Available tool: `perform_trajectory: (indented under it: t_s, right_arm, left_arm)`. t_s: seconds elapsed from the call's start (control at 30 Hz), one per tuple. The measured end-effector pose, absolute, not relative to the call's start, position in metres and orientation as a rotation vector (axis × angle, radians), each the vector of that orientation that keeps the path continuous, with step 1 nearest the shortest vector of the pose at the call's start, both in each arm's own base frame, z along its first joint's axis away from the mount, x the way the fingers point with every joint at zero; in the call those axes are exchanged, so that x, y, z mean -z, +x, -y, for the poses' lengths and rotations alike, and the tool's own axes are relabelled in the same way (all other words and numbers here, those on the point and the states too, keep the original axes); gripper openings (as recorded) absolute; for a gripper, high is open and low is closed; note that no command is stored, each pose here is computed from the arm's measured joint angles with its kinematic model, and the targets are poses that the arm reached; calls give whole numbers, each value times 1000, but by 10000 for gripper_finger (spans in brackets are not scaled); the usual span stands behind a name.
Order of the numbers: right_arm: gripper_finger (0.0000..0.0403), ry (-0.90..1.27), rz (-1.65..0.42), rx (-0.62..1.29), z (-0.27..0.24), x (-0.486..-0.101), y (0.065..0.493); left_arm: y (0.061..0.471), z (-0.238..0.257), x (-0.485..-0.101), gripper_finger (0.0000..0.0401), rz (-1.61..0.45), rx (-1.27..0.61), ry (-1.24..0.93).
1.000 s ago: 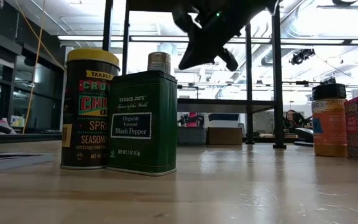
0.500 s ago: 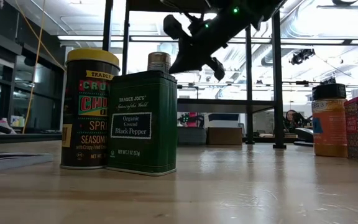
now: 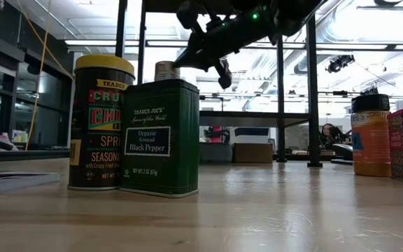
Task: Shelf spices
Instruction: Put the gold seasoning bottle on the shelf, then put the yellow seasoning bottle on the shelf
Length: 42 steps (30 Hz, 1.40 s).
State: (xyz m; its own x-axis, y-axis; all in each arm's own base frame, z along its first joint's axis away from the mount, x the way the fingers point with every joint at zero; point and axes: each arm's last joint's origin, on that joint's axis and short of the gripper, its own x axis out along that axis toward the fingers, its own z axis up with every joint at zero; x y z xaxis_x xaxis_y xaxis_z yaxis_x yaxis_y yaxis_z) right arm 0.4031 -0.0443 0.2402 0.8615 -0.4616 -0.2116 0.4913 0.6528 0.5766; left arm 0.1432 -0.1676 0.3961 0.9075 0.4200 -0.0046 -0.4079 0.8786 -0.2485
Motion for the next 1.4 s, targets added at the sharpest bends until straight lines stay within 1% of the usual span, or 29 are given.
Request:
perform_trajectory:
  t_s: [0.1, 0.27, 0.33, 0.4, 0.53, 0.73, 0.9, 1.0, 1.1, 1.23, 1.4]
  right_arm:
    - [0, 632, -105, 488, 41, -244, 400]
    - [0, 598, -210, 663, 36, -237, 389]
    - [0, 600, -195, 696, 38, -237, 388]
    - [0, 615, -154, 697, 42, -239, 390]
    - [0, 625, -142, 700, 48, -232, 395]
    - [0, 666, -96, 618, 52, -223, 405]
    - [0, 715, -34, 591, 53, -220, 411]
    - [0, 709, -46, 565, 52, -221, 411]
    - [0, 667, -90, 438, 46, -233, 408]
    - [0, 556, -149, 271, 19, -268, 391]
    - [0, 416, -260, 174, -22, -316, 342]
  left_arm:
    - [143, 168, -396, 218, 50, -432, -248]
    - [143, 167, -396, 218, 49, -433, -245]
    - [145, 167, -396, 218, 49, -438, -246]
    - [145, 167, -395, 218, 49, -438, -245]
    - [146, 166, -395, 218, 50, -446, -245]
    - [146, 166, -395, 218, 49, -446, -242]
    - [146, 166, -395, 218, 48, -447, -238]
    - [146, 166, -395, 218, 46, -447, -234]
    - [146, 166, -394, 218, 46, -447, -234]
    - [148, 168, -391, 218, 35, -448, -206]
    - [157, 174, -376, 218, -17, -443, -96]
